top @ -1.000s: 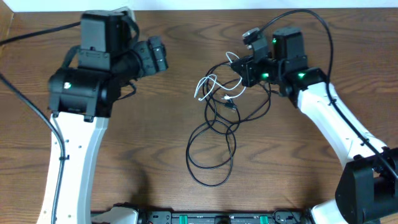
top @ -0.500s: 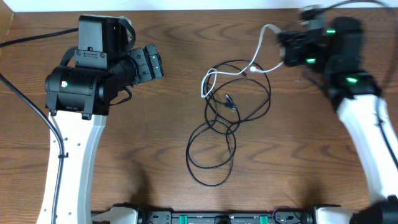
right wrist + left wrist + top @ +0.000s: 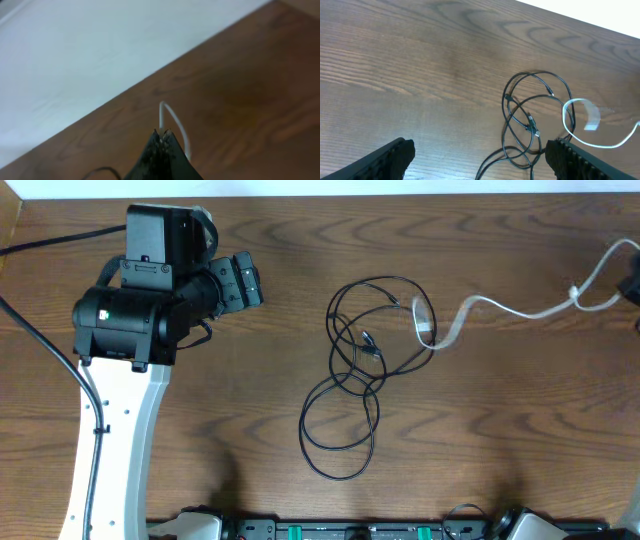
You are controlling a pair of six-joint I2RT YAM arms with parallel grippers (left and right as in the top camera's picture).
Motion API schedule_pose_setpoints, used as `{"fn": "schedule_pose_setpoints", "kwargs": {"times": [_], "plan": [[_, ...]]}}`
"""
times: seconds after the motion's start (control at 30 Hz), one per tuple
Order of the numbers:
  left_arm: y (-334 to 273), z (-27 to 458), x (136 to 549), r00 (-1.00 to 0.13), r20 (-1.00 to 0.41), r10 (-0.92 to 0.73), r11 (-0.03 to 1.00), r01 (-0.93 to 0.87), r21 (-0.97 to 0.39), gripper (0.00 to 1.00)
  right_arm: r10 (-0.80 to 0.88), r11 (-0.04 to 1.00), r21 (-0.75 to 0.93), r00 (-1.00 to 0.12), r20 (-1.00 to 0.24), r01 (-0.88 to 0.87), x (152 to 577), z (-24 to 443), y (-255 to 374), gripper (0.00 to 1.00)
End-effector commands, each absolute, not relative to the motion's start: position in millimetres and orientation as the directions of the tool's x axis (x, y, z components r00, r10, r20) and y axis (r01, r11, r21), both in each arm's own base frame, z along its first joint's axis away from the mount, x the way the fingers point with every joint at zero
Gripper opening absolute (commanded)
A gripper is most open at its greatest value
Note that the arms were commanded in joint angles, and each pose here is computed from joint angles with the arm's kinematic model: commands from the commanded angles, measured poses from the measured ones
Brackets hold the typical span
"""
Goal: Untangle cables
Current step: 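Carry the white cable off to the right with the right gripper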
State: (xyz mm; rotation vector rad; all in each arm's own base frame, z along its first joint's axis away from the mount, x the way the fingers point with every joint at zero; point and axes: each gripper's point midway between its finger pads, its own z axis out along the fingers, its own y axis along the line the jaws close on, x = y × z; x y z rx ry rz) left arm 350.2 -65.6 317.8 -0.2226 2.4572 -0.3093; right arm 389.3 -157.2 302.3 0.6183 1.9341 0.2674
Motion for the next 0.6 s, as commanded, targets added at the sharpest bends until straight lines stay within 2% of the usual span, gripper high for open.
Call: {"fn": "schedule_pose_setpoints", "kwargs": {"times": [0.0, 0.17, 0.33, 0.43, 0.57], "plan": [[-63, 310, 351, -0.791, -0.569, -0.227, 0.962, -0.090, -0.259, 0.90, 0.564, 0.821, 0.472, -0.332, -0.756, 0.321, 390, 296, -164, 0.01], [-63, 310, 351, -0.791, -0.569, -0.227, 0.962, -0.090, -0.259, 0.90, 0.522, 0.853, 0.450, -0.416, -0.745, 0.264, 398, 281, -142, 0.01], [-63, 310, 351, -0.791, -0.569, -0.227, 0.962, -0.090, -0.259, 0.90, 0.488, 0.872, 0.408, -0.438, -0.755, 0.269, 405, 276, -131, 0.01], [-63, 310, 351, -0.791, -0.569, -0.227, 0.962, -0.090, -0.259, 0.90, 0.451, 0.891, 0.377, -0.396, -0.800, 0.253, 417, 287, -129, 0.01], [-63, 310, 351, -0.790, -0.569, -0.227, 0.962, -0.090, -0.260, 0.90, 0.324, 0.946, 0.305, -0.251, -0.912, 0.114, 441, 334, -119, 0.01]]}}
